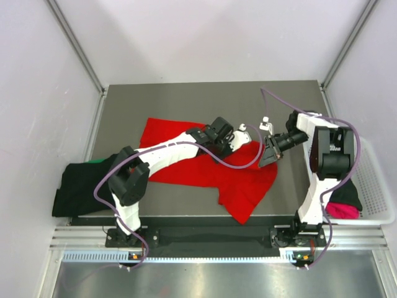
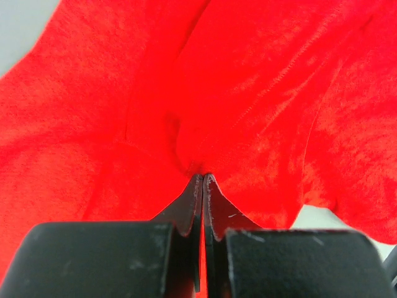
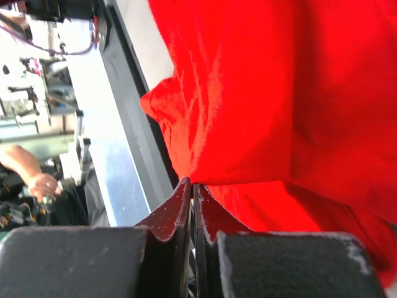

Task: Fold and stack the t-shirts
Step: Fold the tshirt

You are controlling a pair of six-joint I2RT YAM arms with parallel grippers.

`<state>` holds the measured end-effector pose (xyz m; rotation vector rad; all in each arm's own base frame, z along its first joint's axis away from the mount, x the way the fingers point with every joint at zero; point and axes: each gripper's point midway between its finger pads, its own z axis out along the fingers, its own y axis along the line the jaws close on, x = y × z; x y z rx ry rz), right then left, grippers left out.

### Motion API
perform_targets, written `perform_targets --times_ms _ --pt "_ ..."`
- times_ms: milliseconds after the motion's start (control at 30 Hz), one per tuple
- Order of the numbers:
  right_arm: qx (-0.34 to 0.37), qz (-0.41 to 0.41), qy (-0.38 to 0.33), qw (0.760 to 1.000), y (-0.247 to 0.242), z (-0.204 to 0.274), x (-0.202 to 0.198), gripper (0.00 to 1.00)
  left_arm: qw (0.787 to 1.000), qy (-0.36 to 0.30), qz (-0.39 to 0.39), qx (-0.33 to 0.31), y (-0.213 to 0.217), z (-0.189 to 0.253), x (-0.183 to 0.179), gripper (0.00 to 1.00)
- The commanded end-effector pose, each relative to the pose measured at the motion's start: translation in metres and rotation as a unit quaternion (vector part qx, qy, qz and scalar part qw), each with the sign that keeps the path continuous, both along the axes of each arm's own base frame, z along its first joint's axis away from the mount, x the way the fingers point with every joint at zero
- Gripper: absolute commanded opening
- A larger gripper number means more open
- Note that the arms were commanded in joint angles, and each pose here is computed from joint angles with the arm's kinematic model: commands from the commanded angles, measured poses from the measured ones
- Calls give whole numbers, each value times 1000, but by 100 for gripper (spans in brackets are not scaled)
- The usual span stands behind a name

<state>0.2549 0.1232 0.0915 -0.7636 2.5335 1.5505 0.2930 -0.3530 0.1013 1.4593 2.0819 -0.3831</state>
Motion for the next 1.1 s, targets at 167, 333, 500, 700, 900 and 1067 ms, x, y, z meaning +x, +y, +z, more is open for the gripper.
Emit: perform_targets --times_ms 167,333,500,700,900,1067 --pt "6 73 13 997 28 27 -39 1 1000 -18 -4 -3 11 20 -5 0" --pt "-10 126 19 992 44 23 -58 6 1000 -26 -1 -1 14 20 -4 0" --pt "-11 118 0 993 46 36 -51 28 998 -51 39 -14 22 35 7 28" --pt "-26 42 -65 997 23 67 1 34 988 -87 118 -55 57 80 58 42" --pt "-27 -89 -44 995 -37 49 72 34 964 -98 231 -84 127 86 139 54" --pt "-98 -126 -28 987 -65 18 96 34 948 2 304 -97 185 50 184 55"
